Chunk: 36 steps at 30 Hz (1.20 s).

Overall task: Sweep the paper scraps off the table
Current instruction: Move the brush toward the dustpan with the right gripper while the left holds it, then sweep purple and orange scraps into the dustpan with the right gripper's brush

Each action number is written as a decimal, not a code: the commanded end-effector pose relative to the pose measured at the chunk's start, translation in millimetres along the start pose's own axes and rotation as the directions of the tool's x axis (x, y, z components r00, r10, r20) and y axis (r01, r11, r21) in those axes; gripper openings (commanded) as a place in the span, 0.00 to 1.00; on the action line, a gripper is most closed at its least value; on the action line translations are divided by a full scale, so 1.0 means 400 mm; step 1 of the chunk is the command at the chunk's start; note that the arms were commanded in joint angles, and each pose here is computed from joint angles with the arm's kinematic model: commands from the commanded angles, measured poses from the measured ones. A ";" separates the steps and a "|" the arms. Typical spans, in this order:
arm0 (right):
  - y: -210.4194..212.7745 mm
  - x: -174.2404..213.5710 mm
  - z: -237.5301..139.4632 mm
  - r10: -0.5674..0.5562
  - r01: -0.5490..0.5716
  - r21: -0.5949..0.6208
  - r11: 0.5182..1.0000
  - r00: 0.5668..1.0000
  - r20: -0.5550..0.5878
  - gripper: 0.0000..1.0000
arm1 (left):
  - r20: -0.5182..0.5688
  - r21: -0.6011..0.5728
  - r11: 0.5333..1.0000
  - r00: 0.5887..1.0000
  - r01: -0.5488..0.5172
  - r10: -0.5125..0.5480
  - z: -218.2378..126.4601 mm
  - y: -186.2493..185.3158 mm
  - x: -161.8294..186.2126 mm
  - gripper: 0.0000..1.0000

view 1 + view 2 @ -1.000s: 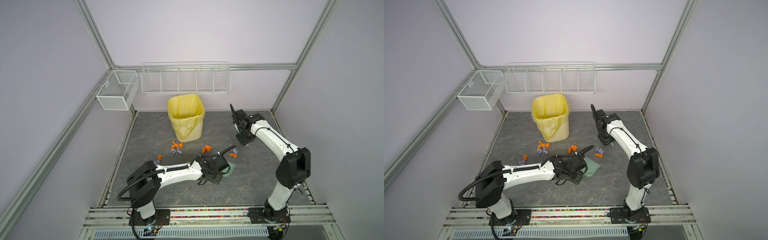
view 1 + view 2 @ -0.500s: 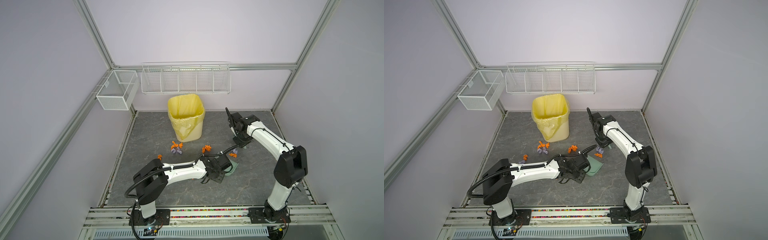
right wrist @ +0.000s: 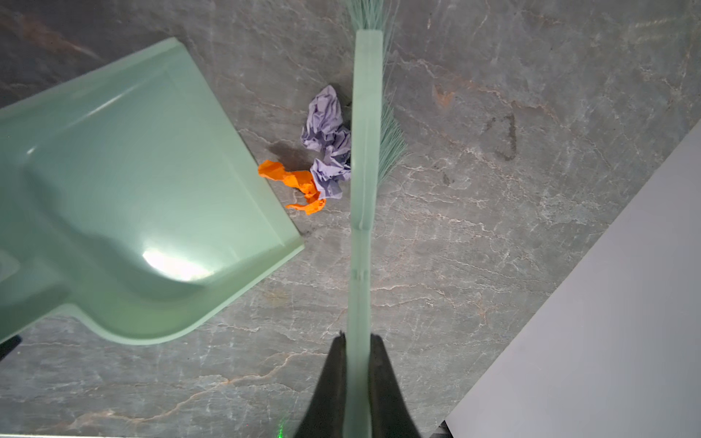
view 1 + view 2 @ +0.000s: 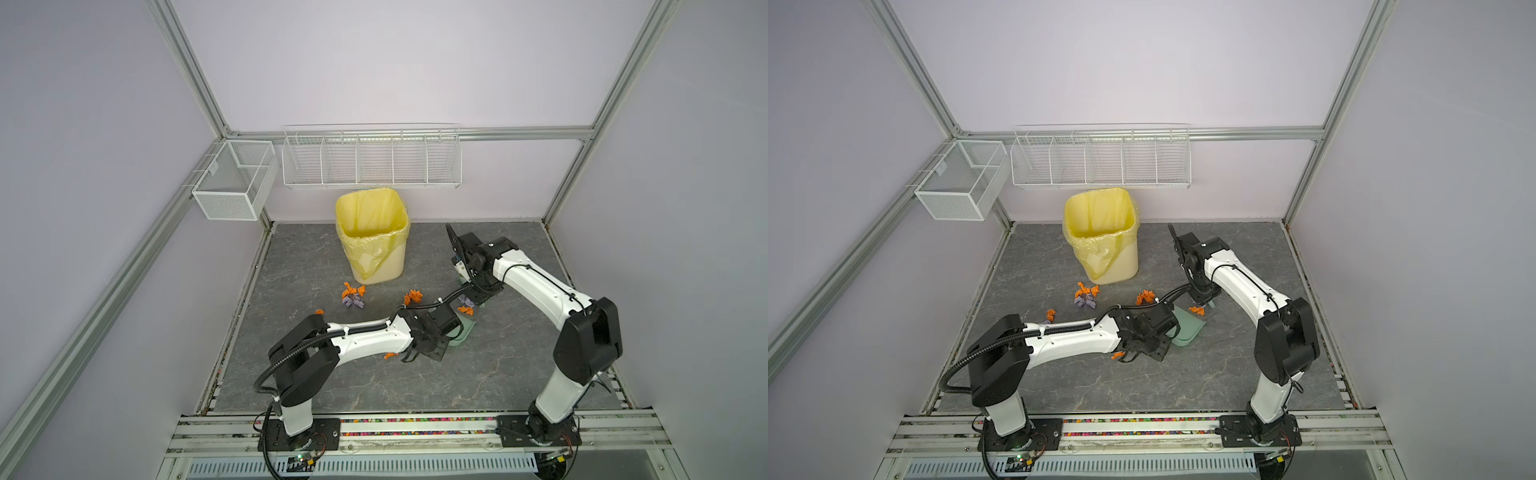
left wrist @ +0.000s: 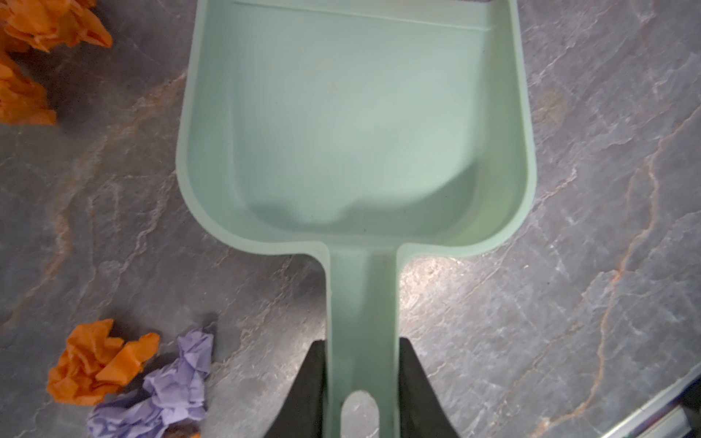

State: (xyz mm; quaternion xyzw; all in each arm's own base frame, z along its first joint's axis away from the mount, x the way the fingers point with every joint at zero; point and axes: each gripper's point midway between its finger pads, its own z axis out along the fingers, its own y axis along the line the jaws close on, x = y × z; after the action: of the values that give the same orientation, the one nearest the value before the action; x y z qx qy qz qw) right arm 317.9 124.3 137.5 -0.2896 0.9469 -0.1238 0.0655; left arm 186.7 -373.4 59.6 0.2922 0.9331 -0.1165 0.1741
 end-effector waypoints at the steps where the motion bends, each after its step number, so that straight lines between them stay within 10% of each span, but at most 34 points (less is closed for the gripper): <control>1: 0.060 0.044 -0.005 -0.048 0.044 -0.090 0.995 0.998 -0.039 0.07 | -0.011 0.005 1.000 1.000 -0.014 0.014 0.012 -0.006 -0.012 0.00; 23: 0.191 0.132 -0.097 -0.064 0.075 -0.238 0.968 0.997 0.051 0.07 | -0.011 0.019 1.000 1.000 -0.006 0.006 0.013 -0.017 -0.021 0.00; 36: 0.165 0.195 -0.161 0.172 -0.140 -0.248 0.959 0.979 0.110 0.07 | 0.008 0.051 0.999 1.000 0.018 -0.019 0.032 -0.026 -0.018 0.00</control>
State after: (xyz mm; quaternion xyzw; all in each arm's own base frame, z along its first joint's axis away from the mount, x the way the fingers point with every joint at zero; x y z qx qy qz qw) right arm 217.5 148.9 172.6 -0.2508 0.9628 0.0078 0.1000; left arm 191.7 -391.5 64.7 0.2913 0.9280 -0.1443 0.1823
